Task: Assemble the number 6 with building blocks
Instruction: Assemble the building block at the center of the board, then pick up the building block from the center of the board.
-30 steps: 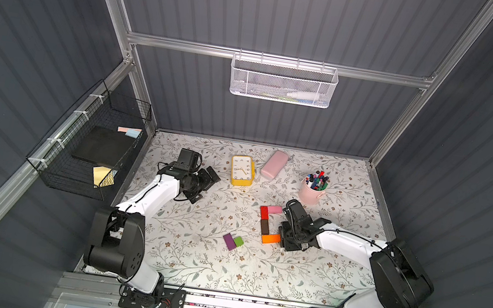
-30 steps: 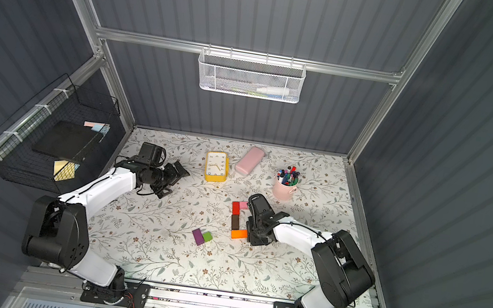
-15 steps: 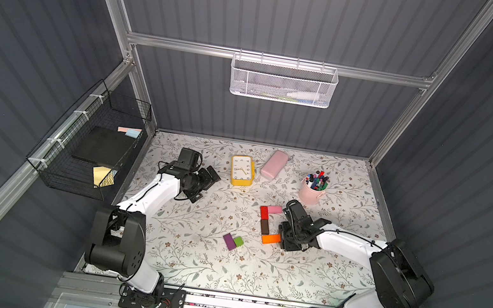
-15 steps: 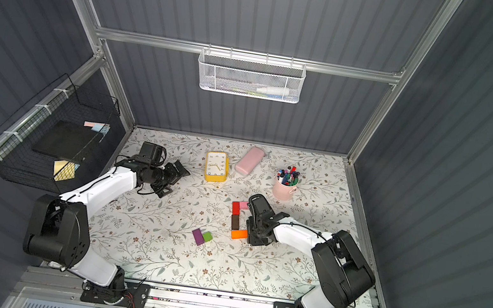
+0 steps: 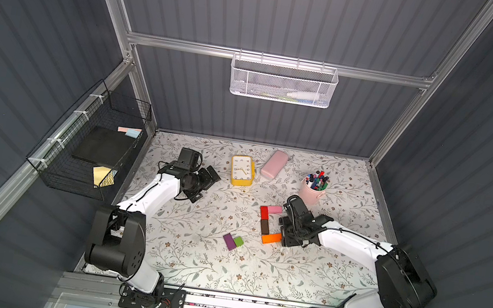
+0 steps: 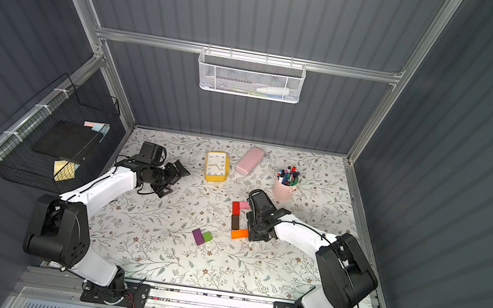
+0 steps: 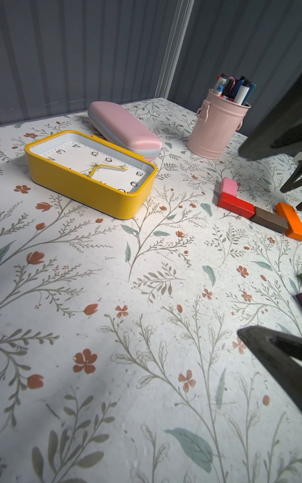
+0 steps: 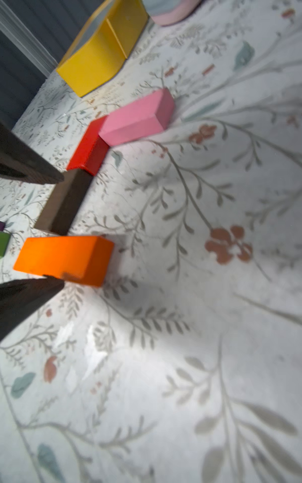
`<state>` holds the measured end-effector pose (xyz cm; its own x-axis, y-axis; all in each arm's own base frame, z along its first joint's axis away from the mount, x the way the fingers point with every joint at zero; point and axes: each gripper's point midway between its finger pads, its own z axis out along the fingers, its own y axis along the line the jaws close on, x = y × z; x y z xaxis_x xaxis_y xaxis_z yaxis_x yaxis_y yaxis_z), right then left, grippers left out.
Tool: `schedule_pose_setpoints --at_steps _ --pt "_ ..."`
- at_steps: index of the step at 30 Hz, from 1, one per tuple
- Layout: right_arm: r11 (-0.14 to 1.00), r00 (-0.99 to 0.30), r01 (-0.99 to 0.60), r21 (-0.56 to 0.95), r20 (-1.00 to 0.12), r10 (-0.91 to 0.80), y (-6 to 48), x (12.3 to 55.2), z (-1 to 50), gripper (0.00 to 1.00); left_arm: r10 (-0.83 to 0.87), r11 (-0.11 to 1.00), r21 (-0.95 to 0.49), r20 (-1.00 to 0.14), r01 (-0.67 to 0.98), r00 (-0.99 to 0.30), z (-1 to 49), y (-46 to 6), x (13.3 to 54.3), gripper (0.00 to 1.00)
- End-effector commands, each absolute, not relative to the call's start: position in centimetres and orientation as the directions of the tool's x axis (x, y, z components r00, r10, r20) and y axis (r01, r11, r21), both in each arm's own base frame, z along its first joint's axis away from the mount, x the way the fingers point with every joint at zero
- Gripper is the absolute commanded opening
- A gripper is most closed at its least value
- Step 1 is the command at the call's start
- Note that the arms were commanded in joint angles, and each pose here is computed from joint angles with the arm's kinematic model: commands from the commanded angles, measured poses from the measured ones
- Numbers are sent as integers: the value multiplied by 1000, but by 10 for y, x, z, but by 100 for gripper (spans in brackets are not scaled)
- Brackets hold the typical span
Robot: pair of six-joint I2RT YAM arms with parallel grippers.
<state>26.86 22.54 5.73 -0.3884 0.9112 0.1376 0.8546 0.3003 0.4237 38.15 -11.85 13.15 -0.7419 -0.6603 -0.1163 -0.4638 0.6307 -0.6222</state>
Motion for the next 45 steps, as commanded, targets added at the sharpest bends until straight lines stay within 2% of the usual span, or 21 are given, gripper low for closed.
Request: schedule_pose_setpoints --at_steps 1,5,7,9,11,12,14,17,28,38,45 --pt "345 -437 802 488 86 895 229 280 94 59 -659 636 -621 -126 -459 -742 134 -116 379 99" --pt "567 -642 616 547 -68 764 244 301 120 59 -670 625 -630 -129 -462 -731 137 -115 378 99" --pt "687 -745 529 499 -115 657 256 302 122 58 -675 622 -634 -135 -460 -726 139 -114 378 99" --pt "790 -856 369 490 -152 494 281 307 123 53 -682 613 -641 -135 -461 -719 142 -114 378 100" --pt "882 -916 273 385 -176 360 291 301 117 50 -688 607 -645 -135 -464 -713 142 -113 377 99" --pt "911 -946 181 371 -187 264 307 299 116 50 -691 602 -649 -132 -465 -710 143 -113 376 99" --pt "952 -972 95 290 -181 151 318 289 110 50 -695 598 -652 -132 -466 -707 143 -113 375 99" --pt "970 -986 -49 240 -164 -9 338 277 99 51 -702 593 -653 -133 -471 -700 144 -112 373 99" --pt "953 -961 -276 128 -23 -276 336 221 56 49 -737 538 -671 -81 -510 -671 138 -110 356 99" --pt "926 -947 -319 202 -34 -319 347 201 43 51 -745 505 -676 -27 -537 -666 123 -113 346 99" --pt "913 -937 -344 222 -17 -349 354 191 38 62 -744 504 -675 -22 -539 -667 121 -114 344 99"
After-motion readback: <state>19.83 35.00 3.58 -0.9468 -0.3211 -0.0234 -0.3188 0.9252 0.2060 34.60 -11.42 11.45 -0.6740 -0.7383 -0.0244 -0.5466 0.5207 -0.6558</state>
